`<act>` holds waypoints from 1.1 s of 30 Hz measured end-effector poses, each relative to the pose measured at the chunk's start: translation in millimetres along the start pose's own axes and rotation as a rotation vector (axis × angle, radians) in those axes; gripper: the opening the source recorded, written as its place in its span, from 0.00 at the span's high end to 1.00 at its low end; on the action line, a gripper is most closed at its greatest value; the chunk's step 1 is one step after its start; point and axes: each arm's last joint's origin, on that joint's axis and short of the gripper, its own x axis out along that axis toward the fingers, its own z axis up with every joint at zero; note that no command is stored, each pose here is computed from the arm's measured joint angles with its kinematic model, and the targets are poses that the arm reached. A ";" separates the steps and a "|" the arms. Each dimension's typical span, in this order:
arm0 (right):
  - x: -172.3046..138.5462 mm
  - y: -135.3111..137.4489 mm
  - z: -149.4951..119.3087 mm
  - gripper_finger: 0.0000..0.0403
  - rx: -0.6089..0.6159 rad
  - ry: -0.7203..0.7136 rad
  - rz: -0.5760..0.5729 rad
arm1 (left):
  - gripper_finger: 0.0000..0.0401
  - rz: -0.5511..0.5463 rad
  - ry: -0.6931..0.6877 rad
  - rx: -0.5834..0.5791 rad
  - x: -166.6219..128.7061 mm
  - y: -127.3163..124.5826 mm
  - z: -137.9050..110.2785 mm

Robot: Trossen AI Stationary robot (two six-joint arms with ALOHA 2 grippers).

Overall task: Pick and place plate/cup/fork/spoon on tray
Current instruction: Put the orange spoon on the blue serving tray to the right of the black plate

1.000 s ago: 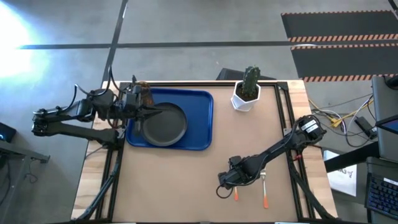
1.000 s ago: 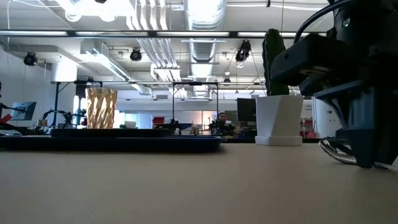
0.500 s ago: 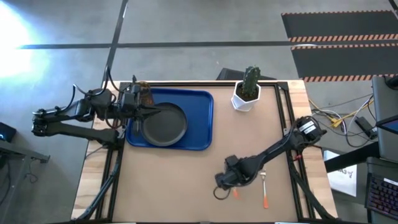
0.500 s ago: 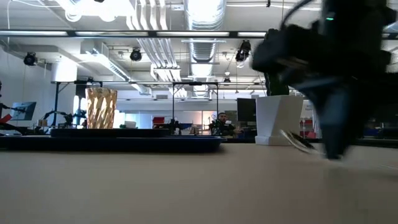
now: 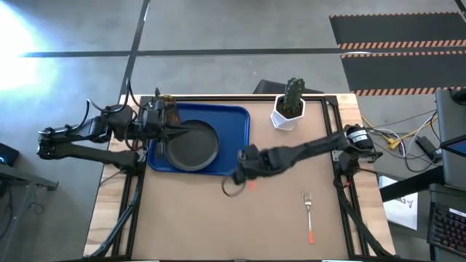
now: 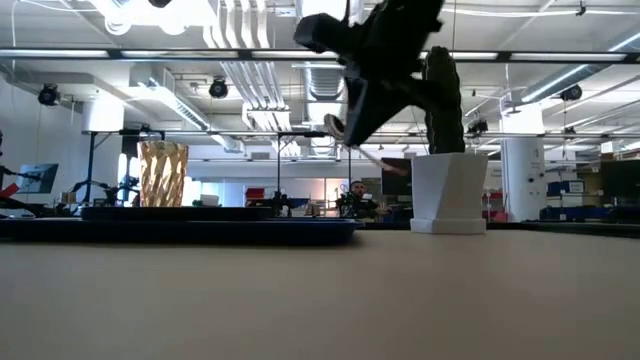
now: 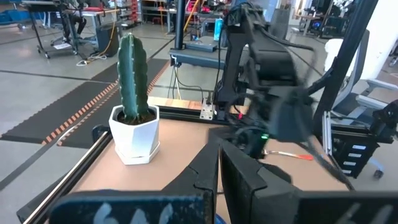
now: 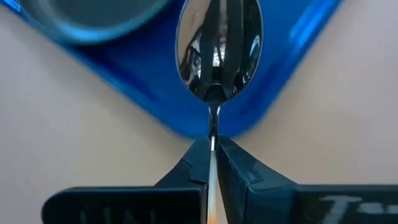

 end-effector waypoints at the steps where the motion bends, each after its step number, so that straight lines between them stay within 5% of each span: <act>1: 3.6 -1.7 8.4 0.98 -0.005 -0.013 0.004 | 1.00 0.000 0.004 0.000 -0.1 0.0 -0.4; 13: 47.6 -27.8 80.1 0.98 0.010 -0.134 0.010 | 1.00 0.000 0.011 0.001 -2.4 0.2 -1.3; 22: 78.4 -38.2 87.5 0.98 0.049 -0.066 0.002 | 1.00 0.006 0.006 0.006 -3.6 0.4 -0.9; 33: 96.8 -40.9 83.1 0.98 0.338 -0.155 -0.082 | 1.00 0.032 -0.017 0.169 -8.8 1.4 1.2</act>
